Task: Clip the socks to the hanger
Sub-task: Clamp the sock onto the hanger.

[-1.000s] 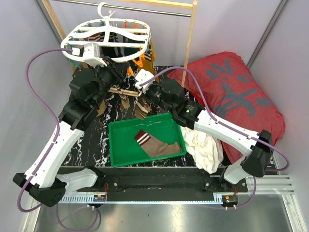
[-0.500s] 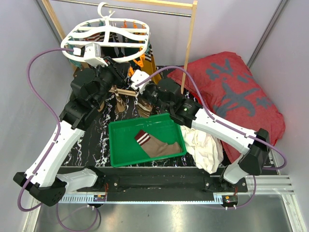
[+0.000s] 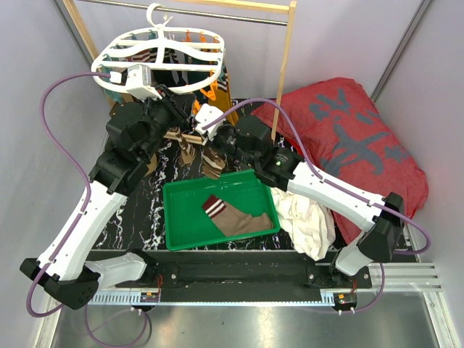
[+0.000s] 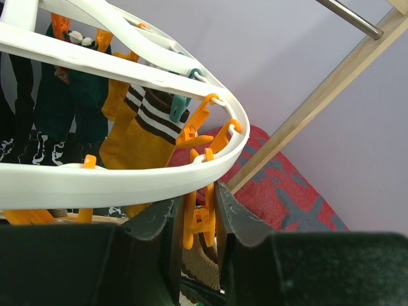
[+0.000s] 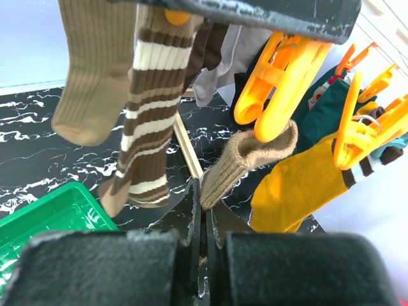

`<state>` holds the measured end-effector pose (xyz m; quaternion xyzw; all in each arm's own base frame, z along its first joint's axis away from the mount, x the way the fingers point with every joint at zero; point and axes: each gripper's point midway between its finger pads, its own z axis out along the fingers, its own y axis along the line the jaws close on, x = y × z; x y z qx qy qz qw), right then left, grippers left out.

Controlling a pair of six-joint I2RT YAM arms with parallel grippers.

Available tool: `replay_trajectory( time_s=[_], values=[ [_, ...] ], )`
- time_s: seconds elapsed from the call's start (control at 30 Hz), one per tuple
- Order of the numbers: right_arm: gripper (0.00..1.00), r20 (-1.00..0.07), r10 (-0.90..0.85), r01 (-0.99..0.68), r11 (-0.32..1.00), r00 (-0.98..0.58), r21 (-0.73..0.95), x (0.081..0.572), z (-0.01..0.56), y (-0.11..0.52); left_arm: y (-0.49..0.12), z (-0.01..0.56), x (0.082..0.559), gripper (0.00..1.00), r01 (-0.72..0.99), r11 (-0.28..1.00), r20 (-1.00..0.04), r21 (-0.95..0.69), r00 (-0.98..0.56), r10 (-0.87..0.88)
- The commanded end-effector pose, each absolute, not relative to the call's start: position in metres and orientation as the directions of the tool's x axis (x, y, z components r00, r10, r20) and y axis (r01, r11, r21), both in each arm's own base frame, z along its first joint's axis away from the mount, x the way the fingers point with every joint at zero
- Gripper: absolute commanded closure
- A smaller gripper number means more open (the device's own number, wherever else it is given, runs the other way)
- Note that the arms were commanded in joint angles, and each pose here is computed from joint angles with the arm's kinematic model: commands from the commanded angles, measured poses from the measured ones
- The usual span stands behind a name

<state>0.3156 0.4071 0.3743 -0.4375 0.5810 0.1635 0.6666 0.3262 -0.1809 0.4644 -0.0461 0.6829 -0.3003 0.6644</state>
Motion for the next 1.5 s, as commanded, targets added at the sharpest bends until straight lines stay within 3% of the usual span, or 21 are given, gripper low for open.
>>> replay_trajectory(
  time_s=[0.0, 0.77, 0.83, 0.97, 1.1, 1.23, 1.4, 1.47],
  values=[
    [1.00, -0.918, -0.218, -0.718, 0.572, 0.332, -0.396, 0.307, 0.414, 0.410, -0.185, 0.470, 0.326, 0.93, 0.359, 0.807, -0.879, -0.468, -0.099, -0.466],
    [1.00, -0.923, -0.180, -0.696, 0.612, 0.339, -0.375, 0.312, 0.438, 0.410, -0.181, 0.468, 0.324, 0.90, 0.344, 0.825, -0.892, -0.448, -0.107, -0.440],
    [1.00, -0.924, -0.178, -0.696, 0.614, 0.338, -0.373, 0.313, 0.439, 0.410, -0.180, 0.469, 0.323, 0.86, 0.343, 0.826, -0.892, -0.447, -0.104, -0.440],
    [1.00, -0.925, -0.180, -0.696, 0.614, 0.335, -0.372, 0.313, 0.437, 0.411, -0.178, 0.472, 0.321, 0.49, 0.341, 0.827, -0.892, -0.446, -0.093, -0.443],
    [0.97, -0.926, -0.179, -0.698, 0.613, 0.333, -0.369, 0.315, 0.436, 0.414, -0.174, 0.474, 0.320, 0.30, 0.333, 0.833, -0.894, -0.441, -0.081, -0.441],
    [0.89, -0.930, -0.178, -0.698, 0.619, 0.321, -0.360, 0.316, 0.434, 0.413, -0.171, 0.472, 0.322, 0.23, 0.319, 0.848, -0.903, -0.424, -0.071, -0.424],
    [0.64, -0.950, -0.174, -0.707, 0.636, 0.258, -0.308, 0.314, 0.417, 0.407, -0.162, 0.463, 0.326, 0.22, 0.272, 0.876, -0.915, -0.399, -0.055, -0.400],
    [0.60, -0.961, -0.156, -0.714, 0.644, 0.227, -0.274, 0.310, 0.413, 0.401, -0.158, 0.462, 0.327, 0.22, 0.257, 0.883, -0.918, -0.392, -0.045, -0.394]
  ],
)
